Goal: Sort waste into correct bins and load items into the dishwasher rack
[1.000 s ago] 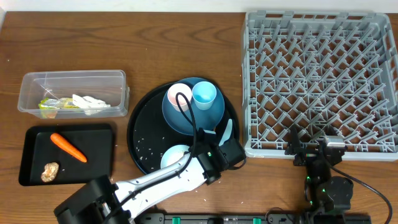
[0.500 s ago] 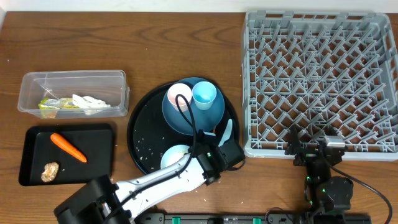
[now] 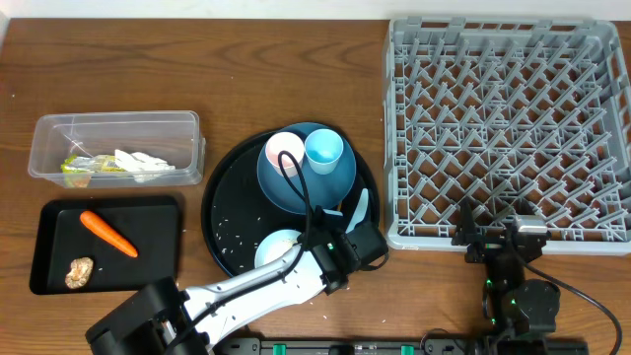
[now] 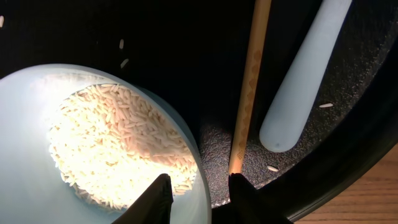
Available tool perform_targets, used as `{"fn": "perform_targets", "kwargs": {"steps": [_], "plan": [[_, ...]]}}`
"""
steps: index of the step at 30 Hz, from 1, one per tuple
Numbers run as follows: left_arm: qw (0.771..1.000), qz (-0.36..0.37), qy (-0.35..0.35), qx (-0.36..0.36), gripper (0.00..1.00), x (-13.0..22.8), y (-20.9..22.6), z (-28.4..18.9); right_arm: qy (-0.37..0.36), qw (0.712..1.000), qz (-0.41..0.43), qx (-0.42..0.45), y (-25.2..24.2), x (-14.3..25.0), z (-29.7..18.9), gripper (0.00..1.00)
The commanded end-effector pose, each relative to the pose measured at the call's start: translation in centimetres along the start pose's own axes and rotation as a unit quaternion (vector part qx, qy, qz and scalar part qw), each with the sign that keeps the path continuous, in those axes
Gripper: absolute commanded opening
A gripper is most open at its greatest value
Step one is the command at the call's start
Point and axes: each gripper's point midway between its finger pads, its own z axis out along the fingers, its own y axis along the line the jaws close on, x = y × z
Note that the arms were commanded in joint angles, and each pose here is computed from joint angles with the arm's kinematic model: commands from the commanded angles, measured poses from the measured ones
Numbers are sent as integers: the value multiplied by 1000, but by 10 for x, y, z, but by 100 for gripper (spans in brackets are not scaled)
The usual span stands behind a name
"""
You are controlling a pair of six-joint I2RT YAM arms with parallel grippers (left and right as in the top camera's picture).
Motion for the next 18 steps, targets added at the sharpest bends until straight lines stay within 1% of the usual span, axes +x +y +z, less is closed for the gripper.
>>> {"fn": "perform_targets", "kwargs": {"steps": [1, 18], "plan": [[1000, -4, 3, -9, 32, 3, 4, 3, 0, 1000, 3, 6, -2, 1, 0, 99], [1000, -1, 0, -27, 32, 2, 8, 9, 0, 1000, 3, 5, -2, 1, 0, 99]]}}
